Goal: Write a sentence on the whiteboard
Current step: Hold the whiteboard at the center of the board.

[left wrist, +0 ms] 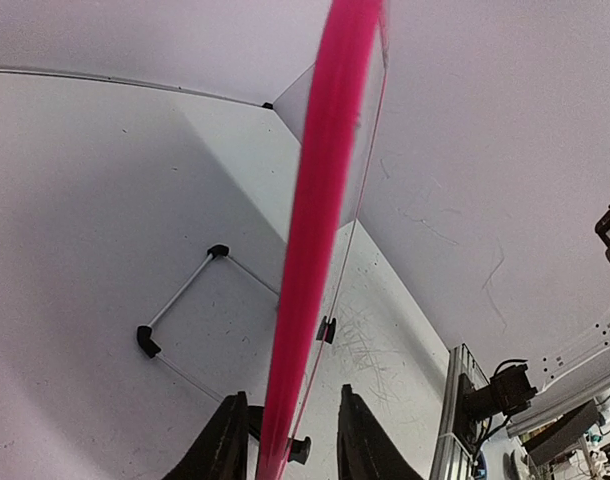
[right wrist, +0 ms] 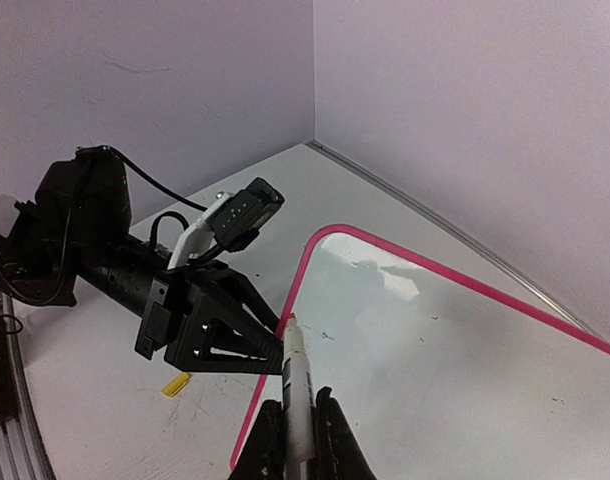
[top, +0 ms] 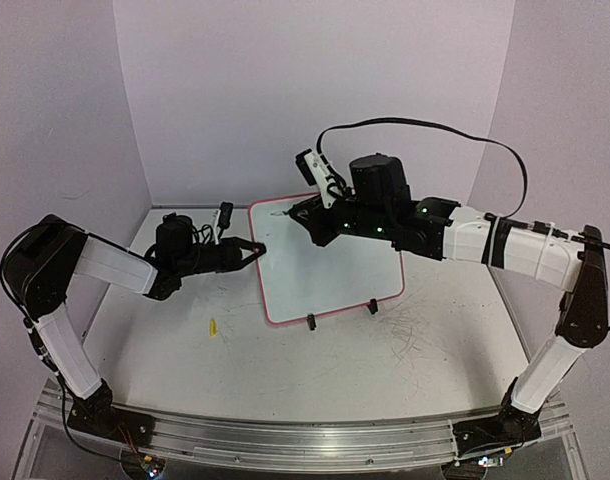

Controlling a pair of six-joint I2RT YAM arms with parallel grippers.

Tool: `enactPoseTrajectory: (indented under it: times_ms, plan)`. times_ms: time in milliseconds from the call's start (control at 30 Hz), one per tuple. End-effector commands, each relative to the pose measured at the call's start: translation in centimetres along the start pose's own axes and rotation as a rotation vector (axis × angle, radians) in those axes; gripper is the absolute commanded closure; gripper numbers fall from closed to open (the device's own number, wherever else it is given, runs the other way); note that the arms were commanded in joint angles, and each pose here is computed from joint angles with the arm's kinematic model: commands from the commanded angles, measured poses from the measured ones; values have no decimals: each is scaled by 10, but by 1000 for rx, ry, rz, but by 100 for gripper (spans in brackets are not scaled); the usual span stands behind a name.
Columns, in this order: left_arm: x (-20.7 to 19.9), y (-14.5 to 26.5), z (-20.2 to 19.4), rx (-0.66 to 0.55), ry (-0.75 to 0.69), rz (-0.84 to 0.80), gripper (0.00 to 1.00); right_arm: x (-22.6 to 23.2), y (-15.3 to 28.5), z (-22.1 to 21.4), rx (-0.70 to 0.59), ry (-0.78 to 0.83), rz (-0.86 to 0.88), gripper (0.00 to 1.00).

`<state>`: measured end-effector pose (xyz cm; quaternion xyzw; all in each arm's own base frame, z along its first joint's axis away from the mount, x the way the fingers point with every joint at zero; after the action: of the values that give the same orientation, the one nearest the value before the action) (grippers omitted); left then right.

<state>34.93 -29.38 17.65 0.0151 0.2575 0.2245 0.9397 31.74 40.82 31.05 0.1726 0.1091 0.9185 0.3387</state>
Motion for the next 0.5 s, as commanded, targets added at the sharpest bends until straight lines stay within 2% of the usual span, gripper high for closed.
enactPoseTrajectory:
  times_ms: [0, 133, 300, 467]
  plan:
    - [-5, -5, 10, -22, -77, -57, 72, 0, -9, 12, -31, 43, -49, 100]
    - [-5, -7, 8, -12, -92, -73, 77, 6, -17, 6, -15, 72, -46, 100]
    - [-3, -8, 4, -2, -109, -76, 90, 15, -24, 2, -1, 106, -42, 100]
    - [-2, -7, -1, 7, -118, -71, 95, 21, -29, -6, 18, 101, -32, 100]
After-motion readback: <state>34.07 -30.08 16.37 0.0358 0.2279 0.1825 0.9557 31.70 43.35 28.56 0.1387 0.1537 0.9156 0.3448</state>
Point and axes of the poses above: each gripper's point midway between its finger pads, its own y axis back along the fingers, its own x axis along the line the jaws close on, z = x × y, the point moved 2 cm from there along y, back along the fingers, and after that the axes turned 14 degrees about -y, right-handed, at the moved point
